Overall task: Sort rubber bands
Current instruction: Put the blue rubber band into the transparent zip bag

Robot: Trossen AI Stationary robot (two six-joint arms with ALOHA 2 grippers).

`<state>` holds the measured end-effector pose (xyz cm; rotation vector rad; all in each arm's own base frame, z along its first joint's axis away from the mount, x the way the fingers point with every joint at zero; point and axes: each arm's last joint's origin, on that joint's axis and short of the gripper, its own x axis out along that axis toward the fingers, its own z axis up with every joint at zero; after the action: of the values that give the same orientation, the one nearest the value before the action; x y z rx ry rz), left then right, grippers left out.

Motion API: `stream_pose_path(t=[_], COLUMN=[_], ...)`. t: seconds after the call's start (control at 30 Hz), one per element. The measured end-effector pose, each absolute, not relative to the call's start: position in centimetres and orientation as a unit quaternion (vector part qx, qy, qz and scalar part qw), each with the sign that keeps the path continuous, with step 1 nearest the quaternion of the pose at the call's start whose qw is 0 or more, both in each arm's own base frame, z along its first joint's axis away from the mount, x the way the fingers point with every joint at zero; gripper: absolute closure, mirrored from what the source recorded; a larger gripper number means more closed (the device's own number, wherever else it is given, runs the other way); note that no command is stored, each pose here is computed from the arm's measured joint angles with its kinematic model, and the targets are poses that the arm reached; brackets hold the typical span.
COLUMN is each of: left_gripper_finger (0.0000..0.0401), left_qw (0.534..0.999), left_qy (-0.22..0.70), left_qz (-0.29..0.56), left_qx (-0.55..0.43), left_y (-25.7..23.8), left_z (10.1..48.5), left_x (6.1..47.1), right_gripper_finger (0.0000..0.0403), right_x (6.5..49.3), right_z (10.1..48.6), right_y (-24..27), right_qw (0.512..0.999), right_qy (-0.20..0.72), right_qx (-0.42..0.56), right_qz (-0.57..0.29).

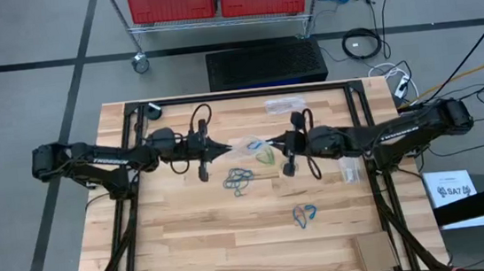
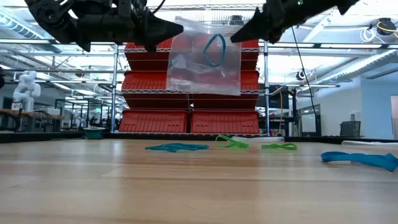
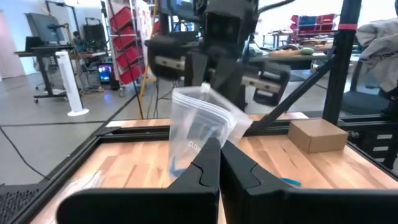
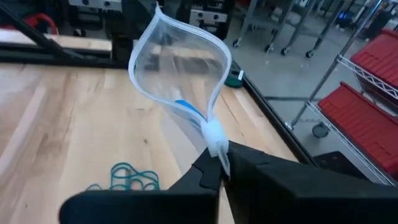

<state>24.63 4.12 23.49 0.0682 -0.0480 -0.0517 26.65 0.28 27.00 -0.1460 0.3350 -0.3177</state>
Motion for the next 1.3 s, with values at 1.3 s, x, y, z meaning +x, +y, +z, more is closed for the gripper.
stream_pose_path(t=[1.3], left_gripper_finger=[0.0401], left_qw=[0.999], left_qy=[-0.004], left_qz=[-0.025], left_qx=[0.044], left_y=[3.9], left_z=[23.5], left_x=[25.5], right_gripper_finger=[0.0403], right_x=[26.9], right_z=[27.7], right_y=[-1.6], right_qw=[0.973], right_qy=[0.203], right_qx=[0.008], right_qz=[-0.113])
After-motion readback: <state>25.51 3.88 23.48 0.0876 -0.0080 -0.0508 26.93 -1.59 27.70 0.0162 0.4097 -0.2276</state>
